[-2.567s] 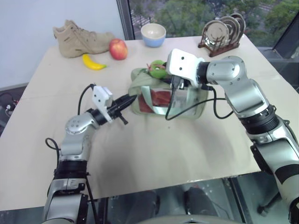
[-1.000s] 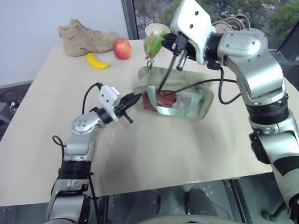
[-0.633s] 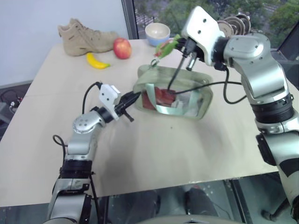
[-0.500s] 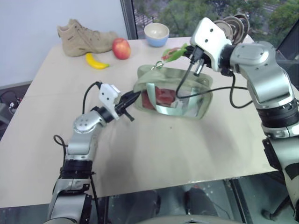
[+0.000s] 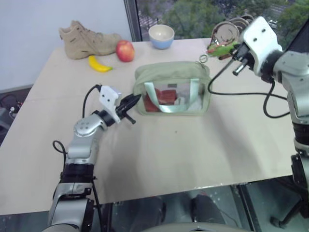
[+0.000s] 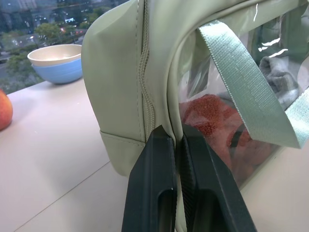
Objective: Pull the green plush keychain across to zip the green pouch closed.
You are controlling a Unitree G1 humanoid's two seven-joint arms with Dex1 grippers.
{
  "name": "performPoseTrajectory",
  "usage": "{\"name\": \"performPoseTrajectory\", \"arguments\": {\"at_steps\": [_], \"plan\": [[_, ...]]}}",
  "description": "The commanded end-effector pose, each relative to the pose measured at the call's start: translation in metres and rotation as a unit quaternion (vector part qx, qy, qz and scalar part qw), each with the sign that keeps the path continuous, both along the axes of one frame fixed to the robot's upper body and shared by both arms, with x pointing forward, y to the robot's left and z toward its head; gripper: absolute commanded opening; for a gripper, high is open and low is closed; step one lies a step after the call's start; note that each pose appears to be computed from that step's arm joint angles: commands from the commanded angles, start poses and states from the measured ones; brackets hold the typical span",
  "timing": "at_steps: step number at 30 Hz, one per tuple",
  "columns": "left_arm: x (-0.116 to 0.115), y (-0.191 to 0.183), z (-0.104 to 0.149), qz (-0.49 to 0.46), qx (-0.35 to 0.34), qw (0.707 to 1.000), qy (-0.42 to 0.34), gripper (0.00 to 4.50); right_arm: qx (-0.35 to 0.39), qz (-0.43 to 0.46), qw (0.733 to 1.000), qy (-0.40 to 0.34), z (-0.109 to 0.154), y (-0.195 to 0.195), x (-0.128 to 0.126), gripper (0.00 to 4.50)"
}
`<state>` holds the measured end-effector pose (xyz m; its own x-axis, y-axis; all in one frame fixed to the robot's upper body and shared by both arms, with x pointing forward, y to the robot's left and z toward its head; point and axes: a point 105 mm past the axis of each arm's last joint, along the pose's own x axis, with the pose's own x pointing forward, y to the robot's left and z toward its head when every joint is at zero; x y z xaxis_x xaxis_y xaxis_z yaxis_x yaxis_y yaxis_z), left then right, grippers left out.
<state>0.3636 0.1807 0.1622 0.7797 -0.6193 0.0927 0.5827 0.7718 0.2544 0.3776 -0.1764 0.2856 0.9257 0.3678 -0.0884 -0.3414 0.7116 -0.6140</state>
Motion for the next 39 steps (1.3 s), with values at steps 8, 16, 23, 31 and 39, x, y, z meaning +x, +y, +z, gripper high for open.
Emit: {"name": "performPoseTrajectory", "arguments": {"at_steps": [8, 16, 23, 31, 39], "plan": [[0.001, 0.02, -0.006, 0.041, -0.009, 0.999, 0.025, 0.0, 0.102, -0.13, 0.978, 0.124, -0.112, -0.039, -0.012, 0.04], [0.003, 0.013, -0.003, 0.033, -0.02, 0.999, 0.027, 0.0, 0.05, -0.097, 0.975, 0.191, -0.179, 0.009, -0.006, 0.04], [0.004, 0.01, 0.002, 0.03, -0.029, 0.999, 0.027, 0.0, 0.002, -0.113, 0.974, 0.197, -0.195, 0.002, 0.012, 0.04], [-0.002, 0.004, 0.004, 0.009, -0.036, 0.999, 0.029, 0.0, 0.047, -0.088, 0.979, 0.178, -0.173, -0.007, 0.011, 0.04], [-0.031, -0.004, 0.009, -0.058, -0.05, 0.996, 0.036, 1.58, 0.085, 0.032, 0.99, 0.11, -0.114, 0.002, -0.025, 2.5]]}}
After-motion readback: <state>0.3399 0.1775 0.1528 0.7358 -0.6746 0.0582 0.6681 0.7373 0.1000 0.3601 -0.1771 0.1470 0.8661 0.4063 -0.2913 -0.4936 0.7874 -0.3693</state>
